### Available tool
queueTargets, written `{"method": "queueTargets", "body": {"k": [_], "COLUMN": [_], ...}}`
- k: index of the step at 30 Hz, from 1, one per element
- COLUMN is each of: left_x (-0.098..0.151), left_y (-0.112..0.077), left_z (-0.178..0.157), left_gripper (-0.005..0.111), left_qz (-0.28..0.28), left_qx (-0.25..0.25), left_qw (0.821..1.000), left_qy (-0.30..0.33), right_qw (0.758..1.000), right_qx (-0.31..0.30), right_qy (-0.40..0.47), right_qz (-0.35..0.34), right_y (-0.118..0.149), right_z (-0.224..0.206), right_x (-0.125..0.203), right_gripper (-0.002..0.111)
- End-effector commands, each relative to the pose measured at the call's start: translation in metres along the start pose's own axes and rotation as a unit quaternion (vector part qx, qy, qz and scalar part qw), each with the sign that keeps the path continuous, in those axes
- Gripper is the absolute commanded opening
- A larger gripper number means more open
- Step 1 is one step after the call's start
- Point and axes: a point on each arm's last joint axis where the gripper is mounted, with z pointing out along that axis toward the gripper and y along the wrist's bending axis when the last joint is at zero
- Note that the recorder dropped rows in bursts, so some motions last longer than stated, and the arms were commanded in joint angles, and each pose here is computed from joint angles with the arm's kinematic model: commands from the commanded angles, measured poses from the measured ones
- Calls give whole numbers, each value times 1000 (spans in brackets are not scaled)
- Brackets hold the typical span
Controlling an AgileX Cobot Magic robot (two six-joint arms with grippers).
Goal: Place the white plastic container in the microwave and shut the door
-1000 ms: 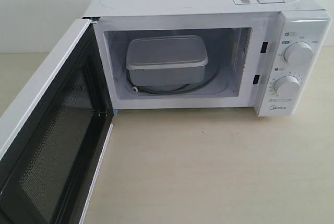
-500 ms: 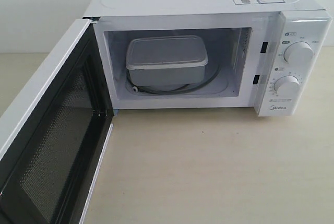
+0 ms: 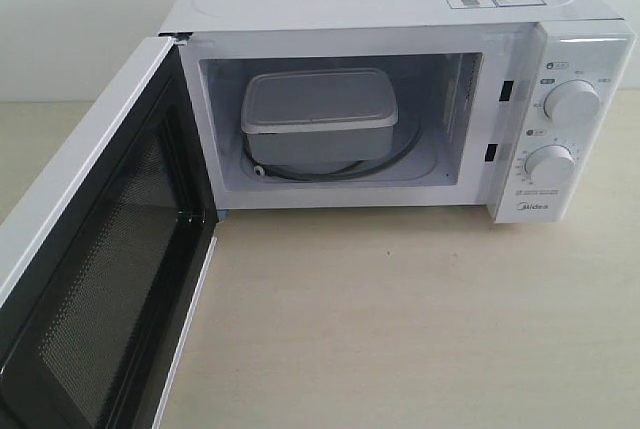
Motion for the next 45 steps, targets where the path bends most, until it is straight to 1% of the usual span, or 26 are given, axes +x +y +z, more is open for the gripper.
{"method": "queueTargets", "body": {"k": [1,5,40,42,45], "left_x": [1,1,0,-12,-38], "left_y": [0,0,0,-2,-6], "left_z": [0,0,0,-4,-15], "left_gripper": [4,4,4,4,4], "left_qz": [-4,-4,-2,-24,-39], "left_qx": [-2,-2,-2,8,18], "left_qw": [1000,1000,1000,999,998], "left_qy": [1,1,-3,-21,-56], "right_qw": [1000,1000,1000,1000,1000], "right_qx": [13,13,13,13,13], "right_qy": [20,20,20,20,20], "right_qz": [-6,16,16,16,16], "right_y": [-2,-2,-2,-2,-2], "right_z": [0,0,0,0,0], "right_x": [5,5,5,5,5], "right_gripper": [0,0,0,0,0]}}
